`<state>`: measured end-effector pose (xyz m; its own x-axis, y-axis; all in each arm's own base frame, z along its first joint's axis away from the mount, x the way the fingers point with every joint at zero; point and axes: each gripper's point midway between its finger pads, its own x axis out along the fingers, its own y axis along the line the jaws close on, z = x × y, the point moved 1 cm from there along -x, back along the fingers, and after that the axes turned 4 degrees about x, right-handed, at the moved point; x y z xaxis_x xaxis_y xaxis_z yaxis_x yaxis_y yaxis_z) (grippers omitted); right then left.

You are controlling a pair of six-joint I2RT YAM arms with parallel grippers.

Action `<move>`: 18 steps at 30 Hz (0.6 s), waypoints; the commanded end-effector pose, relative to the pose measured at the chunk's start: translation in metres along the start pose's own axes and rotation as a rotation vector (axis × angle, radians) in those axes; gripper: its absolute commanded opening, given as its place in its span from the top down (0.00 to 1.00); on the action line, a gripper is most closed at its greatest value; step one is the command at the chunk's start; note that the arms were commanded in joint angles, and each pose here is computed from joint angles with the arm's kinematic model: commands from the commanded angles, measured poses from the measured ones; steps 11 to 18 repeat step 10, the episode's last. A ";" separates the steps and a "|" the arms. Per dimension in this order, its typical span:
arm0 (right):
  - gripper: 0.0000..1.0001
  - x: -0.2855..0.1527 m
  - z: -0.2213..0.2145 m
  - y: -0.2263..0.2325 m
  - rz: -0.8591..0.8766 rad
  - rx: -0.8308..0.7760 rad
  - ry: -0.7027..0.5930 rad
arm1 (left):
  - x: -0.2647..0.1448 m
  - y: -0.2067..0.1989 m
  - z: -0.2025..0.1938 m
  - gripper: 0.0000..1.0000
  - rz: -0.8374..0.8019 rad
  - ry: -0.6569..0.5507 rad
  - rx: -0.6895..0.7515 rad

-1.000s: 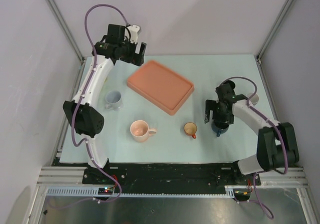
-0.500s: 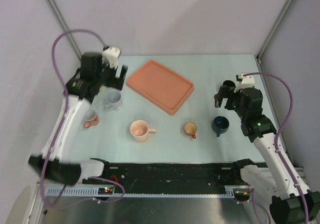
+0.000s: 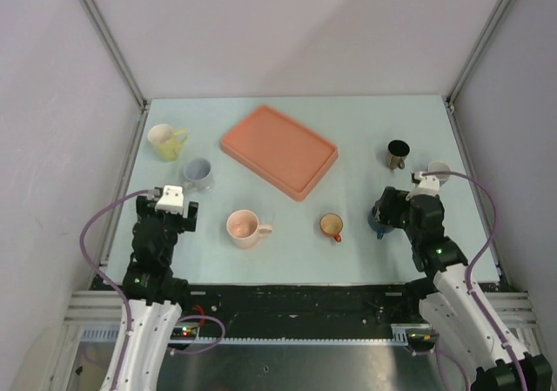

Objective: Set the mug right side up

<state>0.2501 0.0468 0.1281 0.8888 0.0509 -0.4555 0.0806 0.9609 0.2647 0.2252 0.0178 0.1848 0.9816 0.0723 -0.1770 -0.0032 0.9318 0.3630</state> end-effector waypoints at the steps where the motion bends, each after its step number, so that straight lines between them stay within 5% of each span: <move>1: 0.00 -0.002 0.013 -0.007 -0.031 0.061 -0.131 | 0.013 0.009 0.006 0.00 0.100 -0.079 -0.124; 18: 0.00 -0.010 0.022 -0.022 -0.082 0.062 -0.247 | 0.019 -0.007 0.003 0.00 0.049 -0.126 -0.238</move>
